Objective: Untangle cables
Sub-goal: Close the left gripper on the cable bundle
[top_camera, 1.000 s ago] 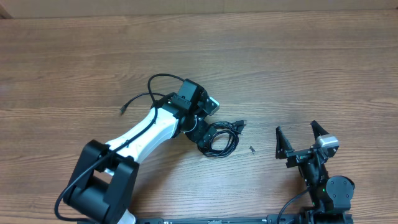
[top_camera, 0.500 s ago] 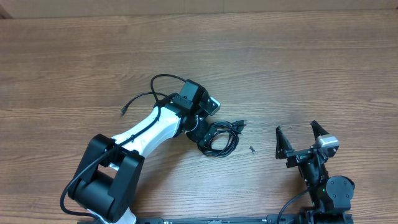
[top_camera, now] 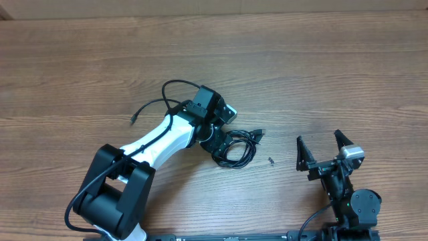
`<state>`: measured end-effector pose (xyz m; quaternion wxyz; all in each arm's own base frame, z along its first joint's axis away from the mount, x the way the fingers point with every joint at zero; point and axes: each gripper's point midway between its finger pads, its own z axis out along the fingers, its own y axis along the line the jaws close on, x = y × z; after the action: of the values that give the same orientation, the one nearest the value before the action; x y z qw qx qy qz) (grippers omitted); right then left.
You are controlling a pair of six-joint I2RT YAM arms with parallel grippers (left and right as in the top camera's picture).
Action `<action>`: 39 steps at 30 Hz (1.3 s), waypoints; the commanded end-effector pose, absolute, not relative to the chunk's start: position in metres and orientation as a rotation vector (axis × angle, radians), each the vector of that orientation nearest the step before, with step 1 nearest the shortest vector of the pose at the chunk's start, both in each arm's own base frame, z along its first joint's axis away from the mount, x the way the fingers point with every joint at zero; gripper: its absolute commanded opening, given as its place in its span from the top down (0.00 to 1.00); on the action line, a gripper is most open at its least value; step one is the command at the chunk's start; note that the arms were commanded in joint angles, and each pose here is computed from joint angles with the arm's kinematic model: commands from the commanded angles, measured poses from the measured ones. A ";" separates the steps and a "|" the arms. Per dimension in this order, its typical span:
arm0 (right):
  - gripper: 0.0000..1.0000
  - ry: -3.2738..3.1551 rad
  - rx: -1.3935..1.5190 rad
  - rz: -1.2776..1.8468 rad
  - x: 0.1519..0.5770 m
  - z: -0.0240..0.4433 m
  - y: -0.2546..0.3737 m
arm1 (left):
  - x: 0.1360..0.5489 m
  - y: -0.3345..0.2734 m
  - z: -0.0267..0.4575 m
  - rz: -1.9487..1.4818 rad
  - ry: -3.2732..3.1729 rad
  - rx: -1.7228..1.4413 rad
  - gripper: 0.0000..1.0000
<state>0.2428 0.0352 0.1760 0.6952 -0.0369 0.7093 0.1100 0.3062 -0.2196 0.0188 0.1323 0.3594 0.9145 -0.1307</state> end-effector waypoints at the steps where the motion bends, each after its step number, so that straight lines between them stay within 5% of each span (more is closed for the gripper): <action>1: 0.00 1.580 -0.072 0.247 0.243 0.174 0.034 | 0.309 -0.226 0.018 -0.394 2.645 1.056 0.19; 30: 0.00 1.580 -0.072 0.247 0.243 0.174 0.034 | 0.304 -0.223 0.012 -0.390 2.665 1.062 0.27; 39: 0.00 1.580 -0.072 0.247 0.243 0.174 0.034 | 0.304 -0.223 0.012 -0.391 2.665 1.062 0.44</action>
<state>0.2428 0.0351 0.1759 0.6951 -0.0364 0.7095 0.1101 0.3054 -0.2202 0.0185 0.1309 0.3596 0.9143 -0.1326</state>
